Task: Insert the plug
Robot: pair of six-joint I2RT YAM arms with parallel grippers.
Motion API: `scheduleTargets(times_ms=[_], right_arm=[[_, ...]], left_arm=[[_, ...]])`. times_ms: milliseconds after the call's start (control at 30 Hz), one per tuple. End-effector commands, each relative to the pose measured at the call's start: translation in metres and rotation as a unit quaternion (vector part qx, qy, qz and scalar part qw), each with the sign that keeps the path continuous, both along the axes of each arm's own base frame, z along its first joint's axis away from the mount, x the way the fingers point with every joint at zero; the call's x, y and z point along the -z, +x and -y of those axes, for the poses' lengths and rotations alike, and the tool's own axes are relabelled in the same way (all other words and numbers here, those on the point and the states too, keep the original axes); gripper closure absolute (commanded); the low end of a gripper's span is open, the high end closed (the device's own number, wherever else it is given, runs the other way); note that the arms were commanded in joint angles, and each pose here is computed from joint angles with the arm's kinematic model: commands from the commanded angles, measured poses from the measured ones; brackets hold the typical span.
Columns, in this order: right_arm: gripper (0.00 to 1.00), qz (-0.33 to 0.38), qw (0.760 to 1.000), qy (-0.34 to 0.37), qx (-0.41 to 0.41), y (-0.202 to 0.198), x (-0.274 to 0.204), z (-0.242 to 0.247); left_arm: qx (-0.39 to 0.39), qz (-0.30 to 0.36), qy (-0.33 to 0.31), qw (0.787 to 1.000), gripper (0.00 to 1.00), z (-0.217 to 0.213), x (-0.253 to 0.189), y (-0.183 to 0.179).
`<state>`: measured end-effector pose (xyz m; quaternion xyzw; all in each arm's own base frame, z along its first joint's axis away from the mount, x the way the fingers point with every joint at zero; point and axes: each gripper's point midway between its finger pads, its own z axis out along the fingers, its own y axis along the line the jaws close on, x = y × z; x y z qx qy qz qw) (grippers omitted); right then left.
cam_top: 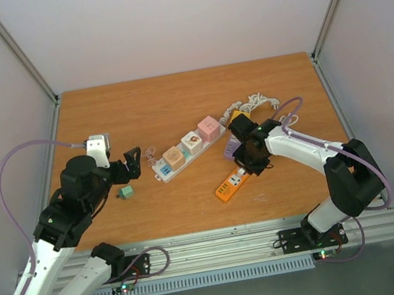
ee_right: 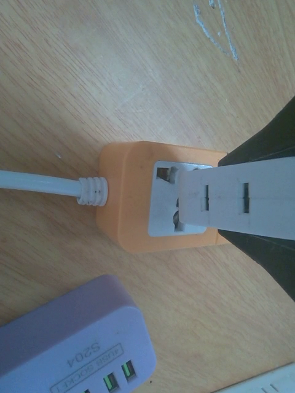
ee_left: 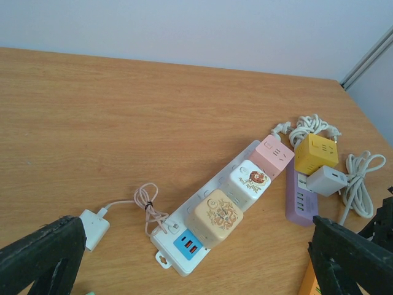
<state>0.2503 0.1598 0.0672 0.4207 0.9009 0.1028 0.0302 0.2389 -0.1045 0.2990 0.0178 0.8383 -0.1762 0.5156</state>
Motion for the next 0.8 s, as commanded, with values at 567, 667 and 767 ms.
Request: scheduleTargets(times_ms=[567,667,767], right_arm=[[0.94,0.009,0.998,-0.057,0.008,0.005,-0.006,0.022],[0.94,0.004,0.999,-0.046,0.007,0.006,-0.003,0.017],[0.94,0.0,1.0,-0.025,0.004,0.006,-0.002,0.008]], left_arm=[[-0.001,0.018,-0.009,1.0,0.01,0.003,-0.007,0.008],[-0.001,0.016,-0.009,1.0,0.01,0.003,-0.006,0.008],[-0.003,0.016,-0.008,1.0,0.0,0.002,-0.006,0.009]])
